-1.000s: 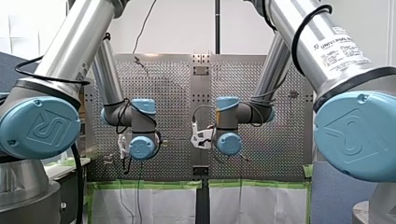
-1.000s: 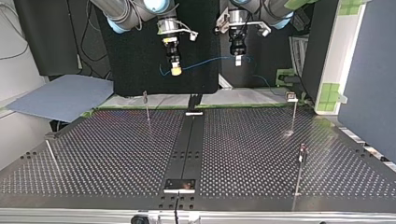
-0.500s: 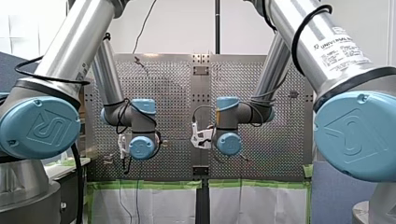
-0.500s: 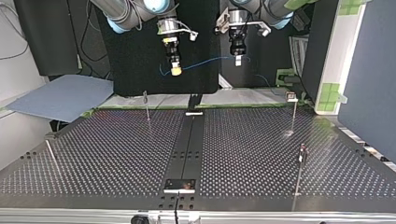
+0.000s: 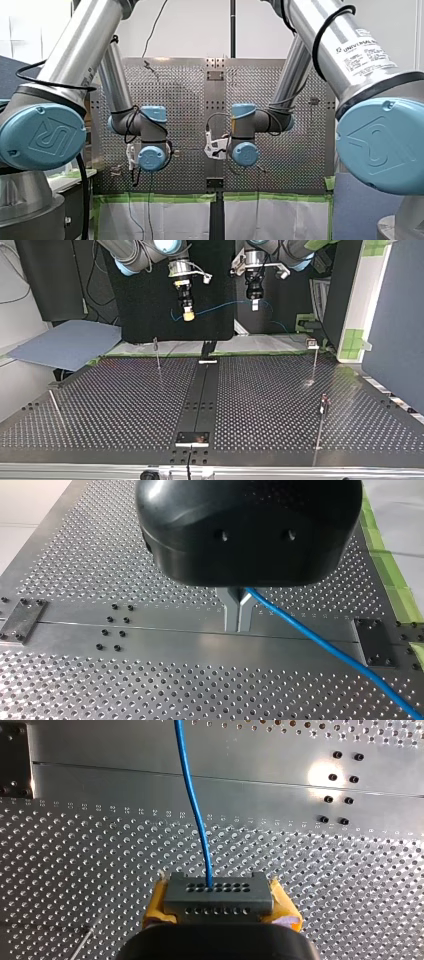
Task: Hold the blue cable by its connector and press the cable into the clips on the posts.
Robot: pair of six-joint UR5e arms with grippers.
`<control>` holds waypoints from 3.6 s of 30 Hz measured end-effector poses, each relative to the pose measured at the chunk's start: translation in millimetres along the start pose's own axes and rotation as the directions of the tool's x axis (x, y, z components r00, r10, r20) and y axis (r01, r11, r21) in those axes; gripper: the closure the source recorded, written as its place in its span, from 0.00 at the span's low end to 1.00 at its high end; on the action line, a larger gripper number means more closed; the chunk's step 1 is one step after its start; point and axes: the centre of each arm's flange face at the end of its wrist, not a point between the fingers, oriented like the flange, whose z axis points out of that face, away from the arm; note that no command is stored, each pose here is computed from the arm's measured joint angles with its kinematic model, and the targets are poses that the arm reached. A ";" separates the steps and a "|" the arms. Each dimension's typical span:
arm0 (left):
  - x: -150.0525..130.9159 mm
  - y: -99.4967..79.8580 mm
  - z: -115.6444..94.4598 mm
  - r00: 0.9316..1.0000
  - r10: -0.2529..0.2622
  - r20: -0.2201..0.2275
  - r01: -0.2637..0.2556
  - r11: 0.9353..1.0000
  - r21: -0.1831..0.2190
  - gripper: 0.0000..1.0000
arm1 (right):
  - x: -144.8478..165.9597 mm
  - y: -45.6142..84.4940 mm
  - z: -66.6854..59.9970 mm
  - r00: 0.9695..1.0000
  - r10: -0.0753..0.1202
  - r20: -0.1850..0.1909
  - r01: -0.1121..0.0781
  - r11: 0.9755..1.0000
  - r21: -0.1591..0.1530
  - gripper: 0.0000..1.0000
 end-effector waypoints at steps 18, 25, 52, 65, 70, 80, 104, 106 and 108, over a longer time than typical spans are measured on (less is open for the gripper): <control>0.0 0.0 0.0 1.000 0.000 0.000 0.000 1.000 0.000 1.00 | 0.0 0.0 0.0 1.000 0.000 0.000 0.000 1.000 0.000 0.98; 0.0 0.0 0.0 1.000 0.000 0.000 0.000 1.000 0.000 1.00 | 0.0 0.0 0.0 1.000 0.000 0.000 0.000 1.000 0.000 0.98; 0.0 0.0 0.0 1.000 0.000 0.000 0.000 1.000 0.000 1.00 | 0.0 0.0 0.0 1.000 0.000 0.000 0.000 1.000 0.000 0.98; 0.0 0.0 0.0 1.000 0.000 0.000 0.000 1.000 0.000 1.00 | 0.0 0.0 0.0 1.000 0.000 0.000 0.000 1.000 0.000 0.98; 0.0 0.0 0.0 1.000 0.000 0.000 0.000 1.000 0.000 1.00 | 0.0 0.0 0.0 1.000 0.000 0.000 0.000 1.000 0.000 0.98; 0.0 -0.1 -0.2 1.000 0.000 0.000 0.000 1.000 0.000 1.00 | 0.0 0.0 -0.1 1.000 0.000 0.000 0.000 1.000 0.000 0.98; 69.8 21.9 -27.1 0.979 0.115 -0.167 -0.116 0.993 0.004 1.00 | -0.4 0.1 -0.7 1.000 0.000 0.001 0.000 1.000 0.000 0.98; 71.2 22.4 -27.7 0.978 0.117 -0.170 -0.118 0.993 0.004 1.00 | -0.8 0.3 -0.9 1.000 0.000 0.003 0.000 1.000 0.000 0.98; 71.8 22.5 -27.9 0.978 0.118 -0.172 -0.119 0.993 0.004 1.00 | -5.7 1.1 -3.6 1.000 -0.002 0.017 0.002 1.000 0.005 0.98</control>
